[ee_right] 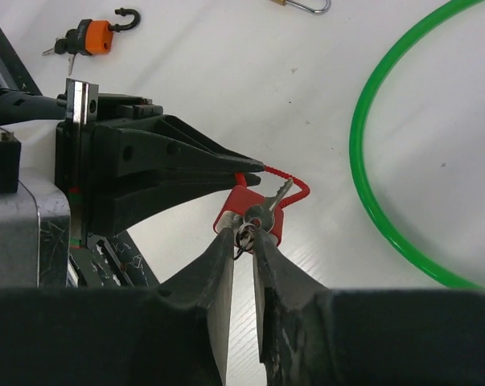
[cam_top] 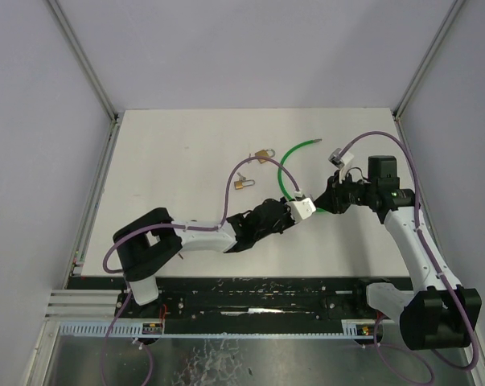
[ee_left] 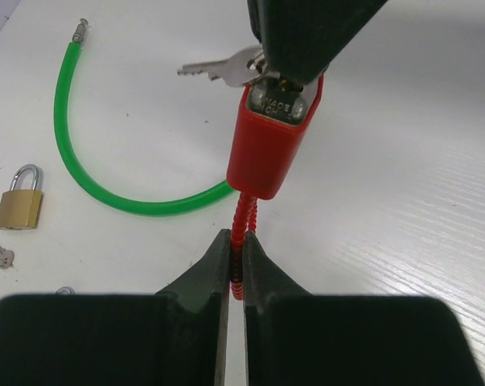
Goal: Lock with the key
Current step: Lock the lock.
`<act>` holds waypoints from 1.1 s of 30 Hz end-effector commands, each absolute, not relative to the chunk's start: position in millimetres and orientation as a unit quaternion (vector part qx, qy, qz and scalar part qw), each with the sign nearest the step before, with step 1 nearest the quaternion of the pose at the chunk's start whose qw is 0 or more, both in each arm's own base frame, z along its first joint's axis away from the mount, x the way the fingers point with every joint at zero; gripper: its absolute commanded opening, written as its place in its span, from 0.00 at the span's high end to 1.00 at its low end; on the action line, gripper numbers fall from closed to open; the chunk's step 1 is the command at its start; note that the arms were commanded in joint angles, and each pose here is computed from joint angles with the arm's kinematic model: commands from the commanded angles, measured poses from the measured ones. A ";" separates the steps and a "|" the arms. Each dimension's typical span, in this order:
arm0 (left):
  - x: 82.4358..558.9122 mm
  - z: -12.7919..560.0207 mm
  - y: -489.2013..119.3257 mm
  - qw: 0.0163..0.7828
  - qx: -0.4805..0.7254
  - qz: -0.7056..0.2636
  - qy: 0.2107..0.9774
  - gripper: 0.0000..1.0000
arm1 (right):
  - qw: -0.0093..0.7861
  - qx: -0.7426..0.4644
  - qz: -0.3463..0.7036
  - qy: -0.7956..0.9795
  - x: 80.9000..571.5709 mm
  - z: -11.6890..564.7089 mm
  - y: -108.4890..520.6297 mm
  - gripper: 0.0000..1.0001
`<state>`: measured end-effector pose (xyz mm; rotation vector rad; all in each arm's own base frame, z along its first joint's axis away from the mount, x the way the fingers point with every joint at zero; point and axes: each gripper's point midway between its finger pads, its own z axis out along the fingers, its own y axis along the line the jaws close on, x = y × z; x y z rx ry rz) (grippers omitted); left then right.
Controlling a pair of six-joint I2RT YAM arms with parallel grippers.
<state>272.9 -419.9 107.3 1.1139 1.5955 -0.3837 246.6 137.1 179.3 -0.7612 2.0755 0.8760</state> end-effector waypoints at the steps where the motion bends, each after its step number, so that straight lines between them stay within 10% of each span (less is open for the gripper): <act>1: 281.3 136.9 -434.2 0.589 0.453 -0.167 0.648 1.00 | 0.386 -0.302 0.318 0.812 255.9 177.6 136.3 0.79; 33: 252.3 143.7 -440.0 0.575 0.490 -0.231 0.612 1.00 | 0.411 -0.626 0.223 0.624 216.0 166.7 128.9 1.00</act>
